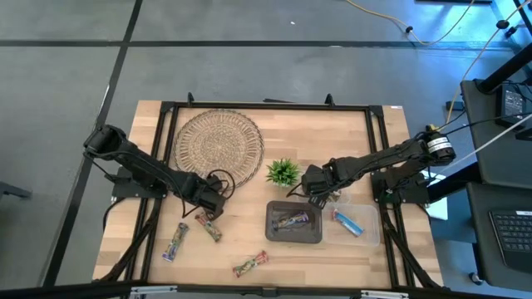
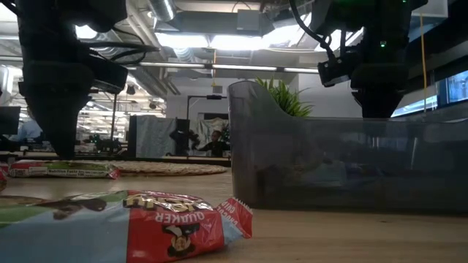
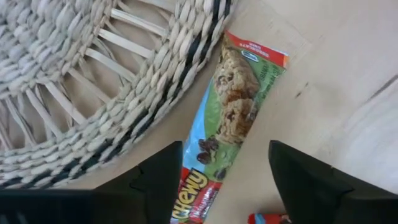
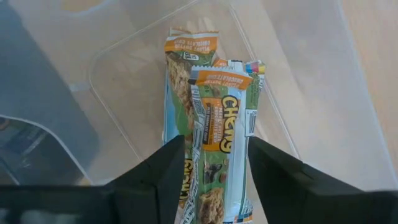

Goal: Pick and place Granola Bars by type
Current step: Put the red granola bar into the bottom transparent bin

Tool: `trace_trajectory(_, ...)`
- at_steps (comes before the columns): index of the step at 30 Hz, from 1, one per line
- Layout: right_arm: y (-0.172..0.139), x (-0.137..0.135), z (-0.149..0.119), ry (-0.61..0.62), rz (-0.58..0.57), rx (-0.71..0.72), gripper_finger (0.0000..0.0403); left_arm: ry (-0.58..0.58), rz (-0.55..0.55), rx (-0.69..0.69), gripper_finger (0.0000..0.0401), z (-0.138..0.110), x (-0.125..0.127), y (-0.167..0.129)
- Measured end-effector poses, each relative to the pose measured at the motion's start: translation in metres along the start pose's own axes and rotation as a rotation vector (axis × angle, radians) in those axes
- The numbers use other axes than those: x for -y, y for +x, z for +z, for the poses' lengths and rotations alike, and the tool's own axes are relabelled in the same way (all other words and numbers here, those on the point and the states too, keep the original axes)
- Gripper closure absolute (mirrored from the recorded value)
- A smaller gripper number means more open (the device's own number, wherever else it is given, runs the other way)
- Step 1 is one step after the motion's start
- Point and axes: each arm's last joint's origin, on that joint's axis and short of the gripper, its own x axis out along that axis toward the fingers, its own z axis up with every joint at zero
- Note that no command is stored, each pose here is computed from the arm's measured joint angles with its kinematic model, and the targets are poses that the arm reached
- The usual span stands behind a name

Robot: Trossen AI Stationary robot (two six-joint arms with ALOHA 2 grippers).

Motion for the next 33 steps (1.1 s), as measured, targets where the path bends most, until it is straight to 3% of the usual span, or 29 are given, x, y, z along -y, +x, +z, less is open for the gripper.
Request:
trace_trajectory(7, 0.0, 0.0, 0.0, -0.002, 0.0, 0.0, 0.0224, 0.024, 0.013, 0.021, 0.0135, 0.001, 0.0, 0.0)
trace_trajectory(18, 0.0, 0.0, 0.0, -0.002, 0.0, 0.0, 0.0224, 0.066, 0.017, 0.019, 0.0138, 0.001, 0.0, 0.001)
trace_trajectory(29, 0.0, 0.0, 0.0, -0.003, 0.0, 0.0, 0.0224, 0.068, 0.047, -0.072, 0.014, 0.003, 0.004, 0.023)
trace_trajectory(33, 0.0, 0.0, 0.0, -0.003, -0.001, 0.0, 0.0224, 0.071, 0.029, -0.086, 0.0156, 0.005, 0.005, 0.025)
